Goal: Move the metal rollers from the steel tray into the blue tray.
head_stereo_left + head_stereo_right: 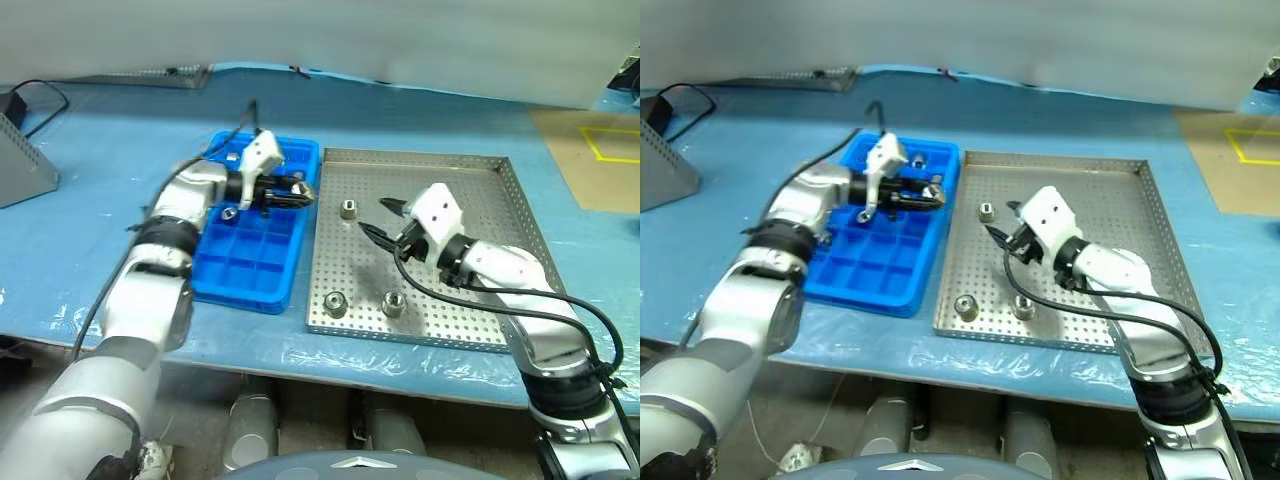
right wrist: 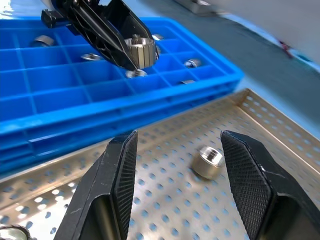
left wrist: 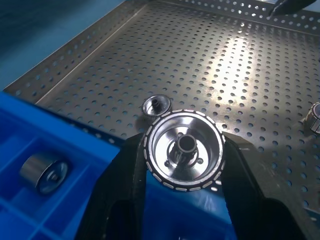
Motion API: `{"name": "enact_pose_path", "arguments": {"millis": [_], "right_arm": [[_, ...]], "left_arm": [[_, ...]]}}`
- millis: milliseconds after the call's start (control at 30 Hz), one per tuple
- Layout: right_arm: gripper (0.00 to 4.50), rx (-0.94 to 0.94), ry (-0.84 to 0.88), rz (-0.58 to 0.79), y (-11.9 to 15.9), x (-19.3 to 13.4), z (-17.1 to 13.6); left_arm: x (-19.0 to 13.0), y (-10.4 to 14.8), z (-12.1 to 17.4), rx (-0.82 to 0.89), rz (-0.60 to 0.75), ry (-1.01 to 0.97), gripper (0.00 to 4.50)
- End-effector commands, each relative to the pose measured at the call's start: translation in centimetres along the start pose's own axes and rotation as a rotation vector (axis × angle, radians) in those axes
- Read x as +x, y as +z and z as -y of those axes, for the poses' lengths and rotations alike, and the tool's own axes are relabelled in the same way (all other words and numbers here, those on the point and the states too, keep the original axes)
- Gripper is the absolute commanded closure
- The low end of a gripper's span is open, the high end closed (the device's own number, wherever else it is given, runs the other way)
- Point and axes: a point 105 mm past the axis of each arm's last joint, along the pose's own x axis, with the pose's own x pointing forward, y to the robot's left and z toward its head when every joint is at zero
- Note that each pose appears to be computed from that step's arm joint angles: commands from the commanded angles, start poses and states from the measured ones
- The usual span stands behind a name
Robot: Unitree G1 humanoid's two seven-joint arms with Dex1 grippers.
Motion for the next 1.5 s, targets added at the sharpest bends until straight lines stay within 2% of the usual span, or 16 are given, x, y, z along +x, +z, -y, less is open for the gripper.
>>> {"name": "enact_pose_path", "arguments": {"millis": [33,500,1133,1167,1233,1333,1500], "right_arm": [[1.78,-0.027,0.071,0.073,1.6,0.8,-0.6],[1.78,-0.032,0.181,0.098,1.7,2.5,-1.4],[1.78,-0.046,0.169,0.065,0.9,2.3,-1.1],[1.78,-0.047,0.165,0.065,0.9,2.3,-1.0],[1.78,-0.048,0.159,0.062,0.8,2.3,-0.9],[1.78,-0.049,0.150,0.059,0.8,2.2,-0.9],[1.78,-0.050,0.130,0.053,0.6,1.9,-0.6]], "left_arm": [[-1.9,0.7,0.4,0.004,0.030,0.060,2.74],[-7.2,-4.0,4.6,-0.133,-0.033,0.194,2.74],[-9.0,-9.3,4.0,-0.245,-0.179,0.286,2.74],[-8.9,-9.3,4.1,-0.249,-0.175,0.277,2.06],[-8.9,-9.4,4.2,-0.257,-0.177,0.261,1.58],[-8.9,-9.7,4.3,-0.268,-0.205,0.243,0.52],[-8.6,-7.9,3.5,-0.208,-0.181,0.230,0.52]]}}
